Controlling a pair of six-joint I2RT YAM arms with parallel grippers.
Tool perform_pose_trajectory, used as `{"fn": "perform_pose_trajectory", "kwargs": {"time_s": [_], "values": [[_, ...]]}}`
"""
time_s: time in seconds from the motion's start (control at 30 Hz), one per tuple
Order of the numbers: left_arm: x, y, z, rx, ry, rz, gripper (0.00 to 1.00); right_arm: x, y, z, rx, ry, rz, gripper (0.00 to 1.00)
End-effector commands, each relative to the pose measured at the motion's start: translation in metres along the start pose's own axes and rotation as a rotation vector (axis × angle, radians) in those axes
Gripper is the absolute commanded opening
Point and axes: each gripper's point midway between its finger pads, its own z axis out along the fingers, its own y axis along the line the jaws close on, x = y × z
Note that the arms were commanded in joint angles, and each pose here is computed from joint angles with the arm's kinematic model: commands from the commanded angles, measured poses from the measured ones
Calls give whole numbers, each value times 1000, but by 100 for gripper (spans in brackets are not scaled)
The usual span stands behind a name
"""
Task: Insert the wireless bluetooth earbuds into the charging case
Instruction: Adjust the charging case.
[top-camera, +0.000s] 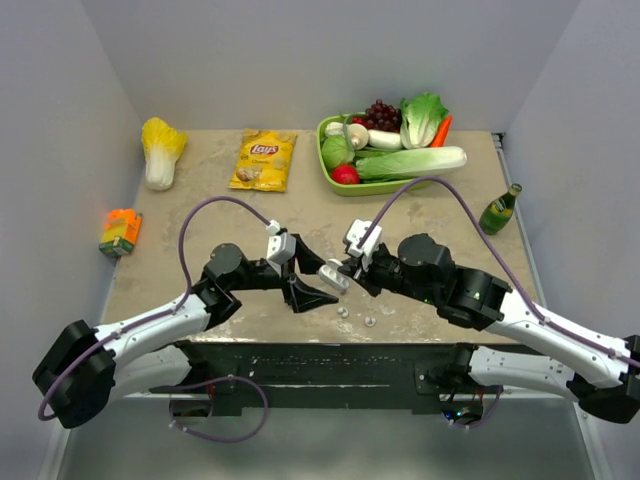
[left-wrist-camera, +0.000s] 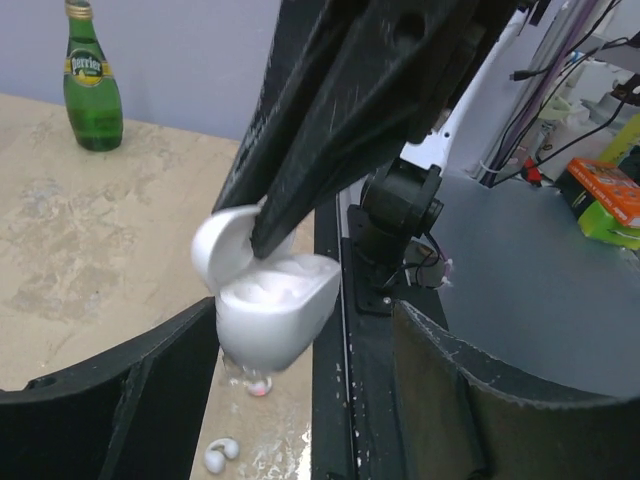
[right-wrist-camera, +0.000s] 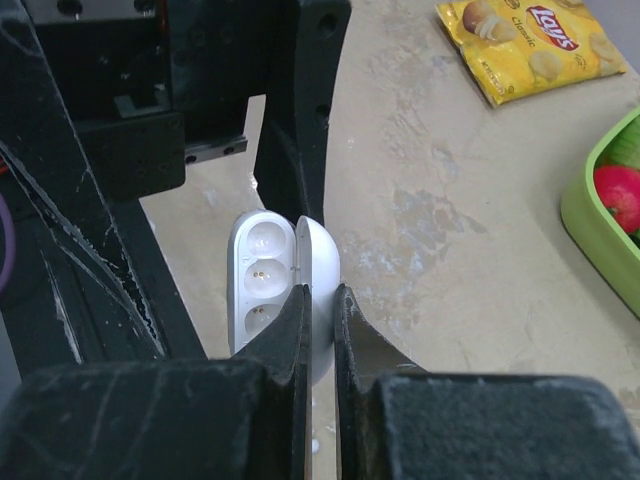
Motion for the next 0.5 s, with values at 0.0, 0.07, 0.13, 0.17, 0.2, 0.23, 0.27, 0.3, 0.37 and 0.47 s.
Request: {"fn": "perform_pose_trajectory", "kwargs": {"time_s": [0.0,0.07,0.13,0.17,0.2,0.23,0.27,0.3,0.37,0.47], "values": [[-22,-10,2,52,10,38,73,-16,-6,-6,48,-19,-55,0],[-21,-8,3,45,26,33,73,-13,-4,-3,45,0,-65,0],[-19,-7,4,45,37,29,73,-14,-3,-2,41,6,-67,0],[-18,-6,4,44,38,30,73,-14,-2,-1,38,5,-67,0],[-16,-5,4,42,42,27,72,-15,-2,-1,36,0,-65,0],[-15,-5,4,39,44,27,71,-17,-2,-1,38,-4,-65,0],[-12,-4,3,36,49,21,69,-18,-2,-2,39,-9,-64,0],[-11,-2,3,29,52,17,69,-17,-3,-2,40,-7,-64,0],[-8,-1,3,27,58,11,66,-19,-2,-3,38,-16,-60,0],[-7,1,5,25,59,8,56,-20,-1,-3,32,-19,-57,0]]}}
